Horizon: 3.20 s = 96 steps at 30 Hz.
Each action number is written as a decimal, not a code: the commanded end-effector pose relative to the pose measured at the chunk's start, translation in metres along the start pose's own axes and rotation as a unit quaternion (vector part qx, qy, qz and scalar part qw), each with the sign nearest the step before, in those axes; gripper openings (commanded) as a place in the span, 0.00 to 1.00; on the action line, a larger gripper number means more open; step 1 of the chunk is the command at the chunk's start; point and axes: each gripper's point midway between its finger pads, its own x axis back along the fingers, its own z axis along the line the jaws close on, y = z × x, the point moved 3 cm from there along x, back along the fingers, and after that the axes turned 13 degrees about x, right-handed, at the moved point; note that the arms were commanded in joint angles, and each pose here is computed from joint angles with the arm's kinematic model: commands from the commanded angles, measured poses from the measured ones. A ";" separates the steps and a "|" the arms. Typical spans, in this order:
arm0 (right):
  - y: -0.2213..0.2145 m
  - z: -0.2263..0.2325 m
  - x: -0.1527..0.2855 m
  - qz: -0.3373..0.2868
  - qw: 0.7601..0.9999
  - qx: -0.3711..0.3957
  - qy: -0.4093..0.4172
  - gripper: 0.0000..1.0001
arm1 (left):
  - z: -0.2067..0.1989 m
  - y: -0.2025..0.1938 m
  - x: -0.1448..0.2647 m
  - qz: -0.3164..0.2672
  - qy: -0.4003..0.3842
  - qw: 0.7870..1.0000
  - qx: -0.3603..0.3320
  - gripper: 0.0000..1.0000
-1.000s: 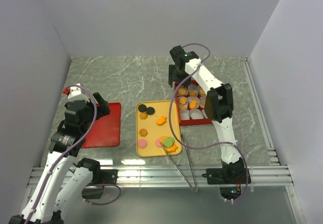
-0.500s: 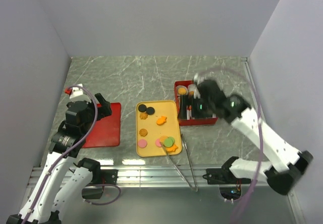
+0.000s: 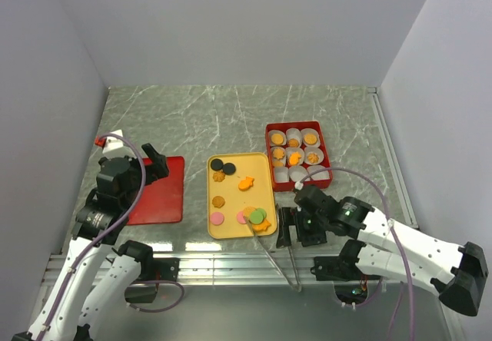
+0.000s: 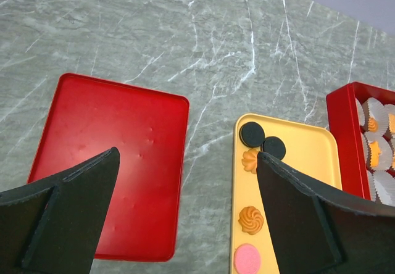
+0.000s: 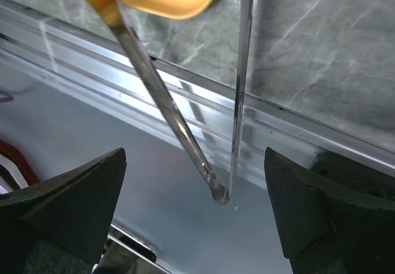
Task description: Pack the cookies
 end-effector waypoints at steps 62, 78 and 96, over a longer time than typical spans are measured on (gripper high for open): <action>0.038 0.038 0.068 -0.055 0.954 0.114 -0.271 0.62 | -0.001 0.011 0.009 -0.033 -0.003 0.999 0.011 0.99; 0.038 0.057 0.048 -0.031 0.964 0.119 -0.234 0.60 | 0.001 0.017 0.016 -0.050 -0.005 0.999 0.021 0.99; 0.030 0.056 0.002 0.013 0.963 0.136 -0.232 0.57 | 0.001 0.018 0.018 -0.054 -0.007 0.998 0.023 0.99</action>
